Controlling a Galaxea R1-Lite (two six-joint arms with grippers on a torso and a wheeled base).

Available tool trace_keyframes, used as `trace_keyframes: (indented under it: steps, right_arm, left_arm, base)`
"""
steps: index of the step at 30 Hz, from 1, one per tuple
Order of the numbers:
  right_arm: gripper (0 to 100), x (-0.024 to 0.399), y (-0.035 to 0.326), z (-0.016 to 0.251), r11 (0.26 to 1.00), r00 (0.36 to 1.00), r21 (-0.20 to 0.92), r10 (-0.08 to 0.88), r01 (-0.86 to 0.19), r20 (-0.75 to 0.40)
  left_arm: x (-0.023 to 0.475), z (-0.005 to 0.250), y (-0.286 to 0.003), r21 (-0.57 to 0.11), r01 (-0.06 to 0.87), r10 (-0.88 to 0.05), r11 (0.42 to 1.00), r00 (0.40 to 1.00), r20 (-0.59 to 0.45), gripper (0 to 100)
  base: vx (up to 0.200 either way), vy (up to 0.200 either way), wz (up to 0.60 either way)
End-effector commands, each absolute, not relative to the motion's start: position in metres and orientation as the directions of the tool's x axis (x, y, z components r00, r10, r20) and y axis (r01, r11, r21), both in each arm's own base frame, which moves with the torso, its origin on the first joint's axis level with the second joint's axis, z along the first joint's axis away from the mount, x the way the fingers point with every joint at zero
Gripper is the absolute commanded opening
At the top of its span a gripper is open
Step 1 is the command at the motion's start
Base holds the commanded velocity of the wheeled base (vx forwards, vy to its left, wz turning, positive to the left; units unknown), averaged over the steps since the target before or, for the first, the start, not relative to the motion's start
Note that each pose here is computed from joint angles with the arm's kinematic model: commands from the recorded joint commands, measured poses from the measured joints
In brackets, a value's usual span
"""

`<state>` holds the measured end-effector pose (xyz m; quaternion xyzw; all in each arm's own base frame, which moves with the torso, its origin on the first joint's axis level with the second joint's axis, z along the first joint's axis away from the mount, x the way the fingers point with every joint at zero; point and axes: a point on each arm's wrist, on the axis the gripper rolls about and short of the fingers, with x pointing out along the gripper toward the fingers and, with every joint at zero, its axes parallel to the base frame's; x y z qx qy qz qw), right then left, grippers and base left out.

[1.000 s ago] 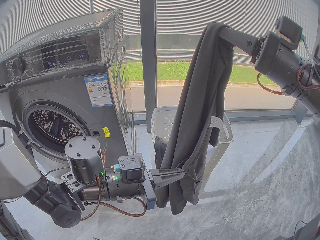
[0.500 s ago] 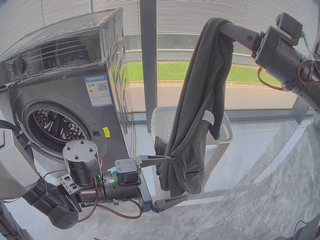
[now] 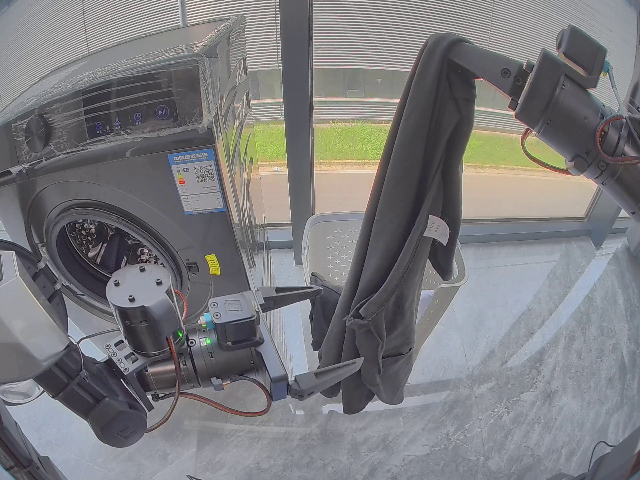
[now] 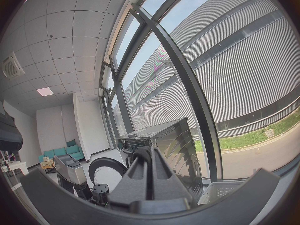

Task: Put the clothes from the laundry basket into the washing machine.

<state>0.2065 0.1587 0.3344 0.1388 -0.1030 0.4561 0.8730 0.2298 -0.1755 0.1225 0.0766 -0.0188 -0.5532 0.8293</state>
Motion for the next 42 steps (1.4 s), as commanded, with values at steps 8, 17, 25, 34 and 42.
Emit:
trace_keyframes:
  steps: [8,17,25,34,42]
  right_arm:
    - [0,0.207,0.158,0.341,0.547,0.560,0.142,0.761,-0.825,0.327]
    - [0,0.207,0.159,0.345,0.543,0.554,0.137,0.760,-0.829,0.339]
    - [0,0.206,0.159,0.347,0.535,0.550,0.149,0.759,-0.832,0.347]
    - [0,0.204,0.161,0.347,0.524,0.541,0.151,0.766,-0.838,0.346]
    - [0,0.199,0.168,0.346,0.497,0.518,0.153,0.784,-0.854,0.342]
  left_arm:
    - [0.221,0.127,-0.186,0.159,0.932,-0.942,0.327,0.335,-0.028,100]
    - [0.217,0.114,-0.200,0.107,0.951,-0.953,0.290,0.297,-0.062,100]
    - [0.217,0.110,-0.203,0.099,0.954,-0.954,0.282,0.289,-0.072,100]
    - [0.222,0.105,-0.206,0.094,0.955,-0.954,0.283,0.290,-0.080,100]
    - [0.228,0.104,-0.209,0.098,0.952,-0.952,0.289,0.297,-0.075,100]
  base:
    - [0.000,0.000,0.00]
    - [0.000,0.000,0.00]
    - [0.000,0.000,0.00]
    - [0.000,0.000,0.00]
    - [0.000,0.000,0.00]
